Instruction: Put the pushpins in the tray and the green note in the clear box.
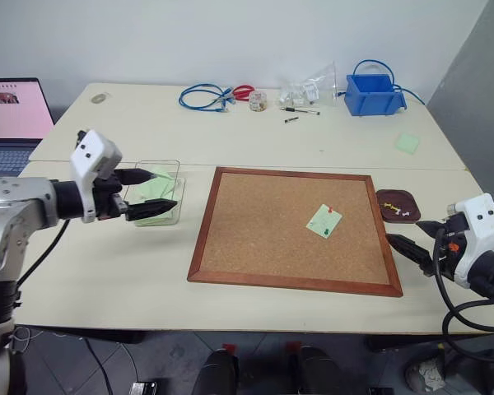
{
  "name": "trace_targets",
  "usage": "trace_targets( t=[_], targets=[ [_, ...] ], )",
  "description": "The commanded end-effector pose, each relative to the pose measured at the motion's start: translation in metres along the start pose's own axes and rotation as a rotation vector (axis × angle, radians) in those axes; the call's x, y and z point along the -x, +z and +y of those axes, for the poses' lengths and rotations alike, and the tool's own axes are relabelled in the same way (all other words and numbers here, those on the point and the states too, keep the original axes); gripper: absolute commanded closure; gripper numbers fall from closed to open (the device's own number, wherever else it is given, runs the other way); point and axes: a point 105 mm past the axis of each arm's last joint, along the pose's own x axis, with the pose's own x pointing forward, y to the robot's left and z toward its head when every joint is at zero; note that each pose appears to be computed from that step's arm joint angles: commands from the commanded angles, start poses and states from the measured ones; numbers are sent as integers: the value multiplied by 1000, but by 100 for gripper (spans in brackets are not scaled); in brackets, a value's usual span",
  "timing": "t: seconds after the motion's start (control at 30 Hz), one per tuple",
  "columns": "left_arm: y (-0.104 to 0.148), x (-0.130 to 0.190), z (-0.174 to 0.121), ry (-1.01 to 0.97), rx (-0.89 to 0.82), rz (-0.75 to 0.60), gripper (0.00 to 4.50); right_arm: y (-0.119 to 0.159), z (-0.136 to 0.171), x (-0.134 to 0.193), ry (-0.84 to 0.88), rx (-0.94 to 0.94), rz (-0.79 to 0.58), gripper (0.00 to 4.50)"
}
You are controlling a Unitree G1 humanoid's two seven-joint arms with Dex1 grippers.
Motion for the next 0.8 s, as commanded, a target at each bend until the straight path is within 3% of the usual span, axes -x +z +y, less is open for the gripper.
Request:
trace_targets(
  t=[0.03, 0.23, 0.43, 0.73, 0.8],
  targets=[
    [23, -34, -21, -99, -63, -103, 41, 11, 16, -6, 22, 42, -72, 58],
    [31, -91, -60, -279, -111, -194, 167, 23, 27, -19, 44, 42, -144, 58],
    [7, -151, -91, -325, -165, -217, 278, 28, 27, -48, 24, 58, -187, 58],
    [-14, -191, -101, -272, -176, -195, 447, 27, 31, -79, 17, 51, -236, 58],
    [-15, -195, -103, -270, -166, -197, 447, 27, 30, -84, 10, 48, -242, 58]
  ],
)
